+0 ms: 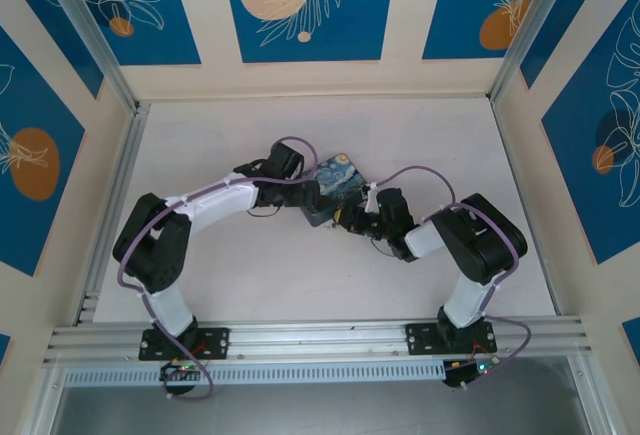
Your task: Unlock the padlock with the key
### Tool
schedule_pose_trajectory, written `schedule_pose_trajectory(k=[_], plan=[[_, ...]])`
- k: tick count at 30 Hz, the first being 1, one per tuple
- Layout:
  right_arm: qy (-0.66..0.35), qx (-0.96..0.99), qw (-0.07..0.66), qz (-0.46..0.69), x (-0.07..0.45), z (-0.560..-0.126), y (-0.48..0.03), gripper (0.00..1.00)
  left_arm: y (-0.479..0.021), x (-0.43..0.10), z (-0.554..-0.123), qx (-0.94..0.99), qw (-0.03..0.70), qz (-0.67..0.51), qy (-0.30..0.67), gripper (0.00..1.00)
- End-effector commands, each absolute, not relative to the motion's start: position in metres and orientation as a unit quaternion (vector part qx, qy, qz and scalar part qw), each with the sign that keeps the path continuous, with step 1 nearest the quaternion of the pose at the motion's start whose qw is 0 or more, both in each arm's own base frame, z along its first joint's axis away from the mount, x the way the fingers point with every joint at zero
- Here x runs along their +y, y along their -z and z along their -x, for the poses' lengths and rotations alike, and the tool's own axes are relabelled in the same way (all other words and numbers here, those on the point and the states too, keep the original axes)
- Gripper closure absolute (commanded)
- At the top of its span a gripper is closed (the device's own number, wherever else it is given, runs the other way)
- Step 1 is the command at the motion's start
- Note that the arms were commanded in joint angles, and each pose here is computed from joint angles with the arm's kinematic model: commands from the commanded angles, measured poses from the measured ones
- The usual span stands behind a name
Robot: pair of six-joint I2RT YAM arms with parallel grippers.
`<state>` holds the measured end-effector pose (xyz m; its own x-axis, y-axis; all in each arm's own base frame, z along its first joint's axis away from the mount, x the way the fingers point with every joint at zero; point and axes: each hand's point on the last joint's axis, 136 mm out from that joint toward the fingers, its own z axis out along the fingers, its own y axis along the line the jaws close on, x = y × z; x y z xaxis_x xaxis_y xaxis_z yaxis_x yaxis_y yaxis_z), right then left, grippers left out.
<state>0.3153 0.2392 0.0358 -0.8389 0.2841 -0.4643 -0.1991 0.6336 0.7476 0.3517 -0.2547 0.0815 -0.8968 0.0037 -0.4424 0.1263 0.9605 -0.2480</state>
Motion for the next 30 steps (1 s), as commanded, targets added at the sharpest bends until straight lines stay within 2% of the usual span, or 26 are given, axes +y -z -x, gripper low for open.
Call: schedule_pose_trajectory(k=[1, 7, 17, 30], plan=[[-0.428, 0.864, 0.261, -0.052, 0.228, -0.313, -0.022, 1.0, -0.035, -0.228, -0.326, 0.984, 0.164, -0.04, 0.064, 0.0], [-0.465, 0.843, 0.266, -0.052, 0.226, -0.323, -0.036, 1.0, -0.021, -0.23, -0.318, 0.986, 0.147, -0.041, 0.062, 0.01], [-0.471, 0.836, 0.27, -0.081, 0.208, -0.336, -0.039, 1.0, -0.006, -0.228, -0.309, 0.989, 0.13, -0.041, 0.053, 0.01], [-0.464, 0.846, 0.246, -0.091, 0.2, -0.326, -0.021, 1.0, -0.004, -0.227, -0.307, 0.99, 0.126, -0.038, 0.052, 0.01]])
